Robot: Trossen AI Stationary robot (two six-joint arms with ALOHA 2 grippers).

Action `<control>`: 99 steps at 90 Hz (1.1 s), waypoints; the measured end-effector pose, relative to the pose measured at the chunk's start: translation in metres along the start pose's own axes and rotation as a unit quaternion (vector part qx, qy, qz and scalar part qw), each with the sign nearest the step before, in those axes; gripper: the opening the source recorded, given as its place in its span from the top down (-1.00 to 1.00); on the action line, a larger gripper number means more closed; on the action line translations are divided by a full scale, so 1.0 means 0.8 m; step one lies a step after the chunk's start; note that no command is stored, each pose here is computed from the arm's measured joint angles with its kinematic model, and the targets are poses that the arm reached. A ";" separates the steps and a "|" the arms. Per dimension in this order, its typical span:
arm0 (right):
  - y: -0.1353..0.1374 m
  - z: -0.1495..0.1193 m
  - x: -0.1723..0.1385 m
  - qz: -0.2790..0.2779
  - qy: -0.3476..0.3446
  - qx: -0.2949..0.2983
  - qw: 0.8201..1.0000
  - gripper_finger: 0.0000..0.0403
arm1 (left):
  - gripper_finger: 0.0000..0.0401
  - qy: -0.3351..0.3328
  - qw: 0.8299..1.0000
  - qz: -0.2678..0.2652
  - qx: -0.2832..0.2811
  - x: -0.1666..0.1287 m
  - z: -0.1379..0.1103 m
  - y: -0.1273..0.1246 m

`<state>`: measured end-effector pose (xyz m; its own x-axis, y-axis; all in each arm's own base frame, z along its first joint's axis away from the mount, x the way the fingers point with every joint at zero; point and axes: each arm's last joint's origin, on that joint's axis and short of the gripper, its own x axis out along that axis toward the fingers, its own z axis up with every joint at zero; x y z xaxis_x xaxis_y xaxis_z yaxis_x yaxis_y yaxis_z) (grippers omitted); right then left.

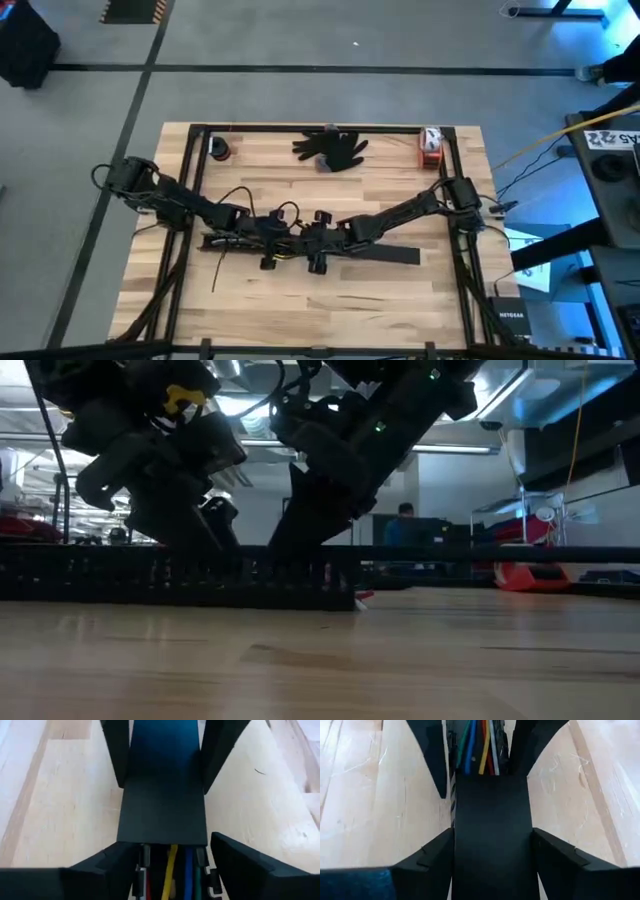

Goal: Ziptie cables
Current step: Close the cable duct

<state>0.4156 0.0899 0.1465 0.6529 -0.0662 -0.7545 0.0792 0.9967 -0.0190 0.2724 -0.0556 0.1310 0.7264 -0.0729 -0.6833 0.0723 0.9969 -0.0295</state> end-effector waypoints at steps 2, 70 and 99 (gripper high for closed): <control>0.000 0.000 0.000 -0.001 0.001 0.000 1.000 -0.12 | -0.27 0.002 1.000 0.000 0.002 -0.001 0.001 0.000; 0.001 -0.001 -0.001 0.003 0.006 -0.013 1.000 -0.12 | -0.30 0.058 0.998 0.025 -0.010 -0.055 0.022 0.003; 0.001 -0.001 -0.001 0.006 0.007 -0.013 1.000 -0.12 | -0.31 0.065 0.997 0.016 -0.025 -0.062 -0.001 0.005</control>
<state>0.4148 0.0907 0.1462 0.6425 -0.0534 -0.7644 0.0512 0.9983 -0.0266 0.2362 -0.0479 0.1642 0.6329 -0.0391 -0.7732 0.0138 0.9991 -0.0393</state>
